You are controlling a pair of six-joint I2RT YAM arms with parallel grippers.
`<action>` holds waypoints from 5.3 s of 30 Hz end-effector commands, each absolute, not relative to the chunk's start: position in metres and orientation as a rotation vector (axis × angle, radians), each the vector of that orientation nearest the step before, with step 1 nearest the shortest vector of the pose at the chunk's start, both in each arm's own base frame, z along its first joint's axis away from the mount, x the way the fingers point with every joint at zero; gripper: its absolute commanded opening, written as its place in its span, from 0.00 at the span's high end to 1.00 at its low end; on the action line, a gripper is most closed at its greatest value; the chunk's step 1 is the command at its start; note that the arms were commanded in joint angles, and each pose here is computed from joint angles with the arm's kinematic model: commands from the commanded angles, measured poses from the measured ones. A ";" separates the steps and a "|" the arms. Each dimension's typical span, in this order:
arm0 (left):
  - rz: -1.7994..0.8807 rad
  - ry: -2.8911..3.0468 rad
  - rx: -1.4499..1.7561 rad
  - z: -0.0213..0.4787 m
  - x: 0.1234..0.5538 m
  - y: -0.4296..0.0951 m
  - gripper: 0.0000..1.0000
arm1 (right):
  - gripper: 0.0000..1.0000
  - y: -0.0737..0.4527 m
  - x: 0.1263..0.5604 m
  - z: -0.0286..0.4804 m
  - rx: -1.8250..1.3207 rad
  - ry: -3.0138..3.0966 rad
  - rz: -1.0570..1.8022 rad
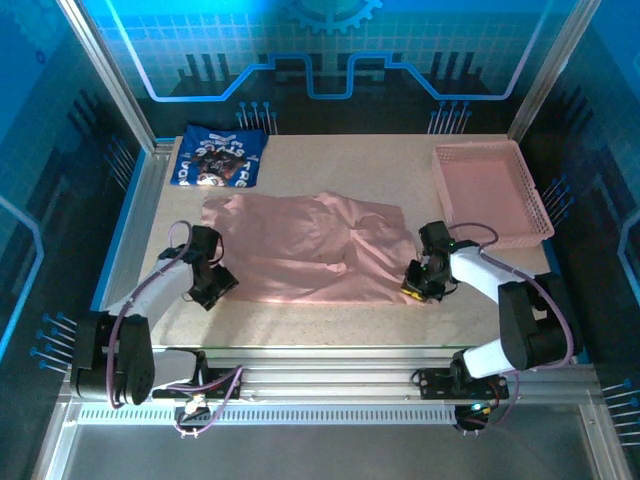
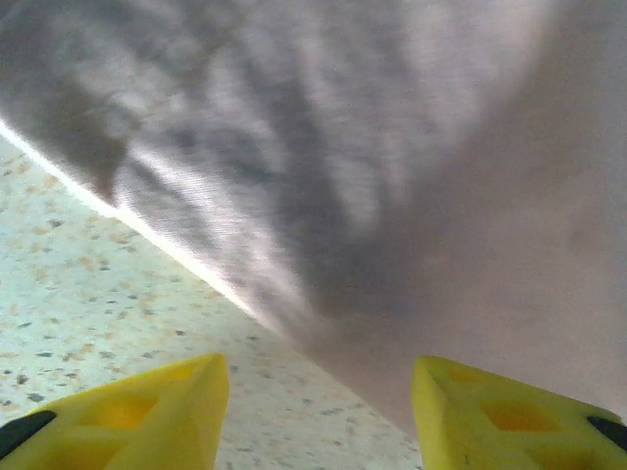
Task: Fold and stack the t-shirts
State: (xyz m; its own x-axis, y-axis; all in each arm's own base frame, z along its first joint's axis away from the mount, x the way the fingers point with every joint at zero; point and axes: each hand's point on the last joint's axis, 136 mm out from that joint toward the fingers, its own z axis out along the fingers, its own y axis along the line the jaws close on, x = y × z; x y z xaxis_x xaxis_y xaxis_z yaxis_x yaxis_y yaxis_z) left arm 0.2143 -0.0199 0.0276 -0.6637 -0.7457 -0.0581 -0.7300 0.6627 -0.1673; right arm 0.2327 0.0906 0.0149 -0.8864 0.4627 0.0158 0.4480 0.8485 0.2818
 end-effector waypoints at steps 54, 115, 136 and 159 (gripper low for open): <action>-0.209 2.772 -1.487 -0.005 0.173 -0.028 0.75 | 0.79 0.054 0.196 0.013 0.737 3.036 -0.015; -0.101 2.829 -0.729 0.073 0.397 0.051 0.25 | 0.44 0.094 0.421 0.031 -0.012 3.022 0.282; -0.423 2.588 -0.705 0.120 0.407 0.024 0.18 | 0.95 0.109 0.438 0.018 0.060 3.022 0.346; -0.611 2.383 -0.638 0.195 0.352 -0.023 0.10 | 1.00 0.153 0.382 0.137 -0.228 2.608 0.456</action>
State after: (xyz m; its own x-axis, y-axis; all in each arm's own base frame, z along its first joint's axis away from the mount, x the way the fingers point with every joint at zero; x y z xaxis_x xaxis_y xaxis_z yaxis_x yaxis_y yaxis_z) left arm 0.3665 -0.0168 0.1892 -0.7141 -0.5468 -0.4371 -0.2879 0.7986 -0.5285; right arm 0.4051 0.1330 0.1335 -0.8845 -0.0166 -0.4662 -0.1546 0.9534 0.2592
